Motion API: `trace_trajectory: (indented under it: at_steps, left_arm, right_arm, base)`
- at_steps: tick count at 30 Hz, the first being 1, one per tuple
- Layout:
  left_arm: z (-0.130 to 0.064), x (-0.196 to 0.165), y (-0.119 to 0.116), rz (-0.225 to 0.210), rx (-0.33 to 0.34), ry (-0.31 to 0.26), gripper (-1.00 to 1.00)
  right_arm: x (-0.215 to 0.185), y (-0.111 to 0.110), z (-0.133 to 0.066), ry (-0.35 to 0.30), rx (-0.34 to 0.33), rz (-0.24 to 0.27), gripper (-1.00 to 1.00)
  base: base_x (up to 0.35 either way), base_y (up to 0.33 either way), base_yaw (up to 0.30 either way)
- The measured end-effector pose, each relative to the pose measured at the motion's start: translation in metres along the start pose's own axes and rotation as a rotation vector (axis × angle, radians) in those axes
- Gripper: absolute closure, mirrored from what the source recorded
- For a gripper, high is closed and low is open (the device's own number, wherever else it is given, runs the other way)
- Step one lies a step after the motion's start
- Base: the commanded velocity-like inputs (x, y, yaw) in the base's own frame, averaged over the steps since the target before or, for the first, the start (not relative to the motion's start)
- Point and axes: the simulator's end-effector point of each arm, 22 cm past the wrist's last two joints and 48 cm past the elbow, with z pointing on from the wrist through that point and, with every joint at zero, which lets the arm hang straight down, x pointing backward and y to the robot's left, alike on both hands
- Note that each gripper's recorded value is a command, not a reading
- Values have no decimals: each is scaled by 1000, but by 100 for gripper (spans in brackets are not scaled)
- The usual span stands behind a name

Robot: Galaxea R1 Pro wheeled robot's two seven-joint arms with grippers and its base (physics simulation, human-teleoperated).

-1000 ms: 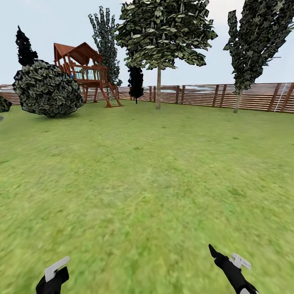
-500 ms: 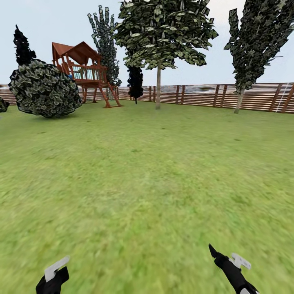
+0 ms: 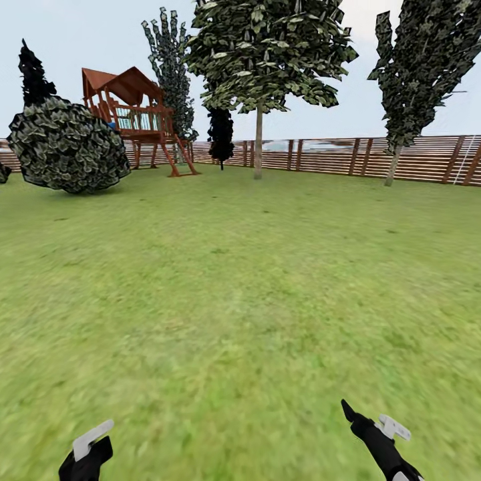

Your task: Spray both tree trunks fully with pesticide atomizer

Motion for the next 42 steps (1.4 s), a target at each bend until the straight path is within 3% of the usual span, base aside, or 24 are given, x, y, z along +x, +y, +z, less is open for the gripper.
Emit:
trace_trajectory:
  at_steps: [42]
  left_arm:
    - [0,0,0,0,0,0,100]
  right_arm:
    - [0,0,0,1,0,0,-100]
  base:
    - [316,-79,0]
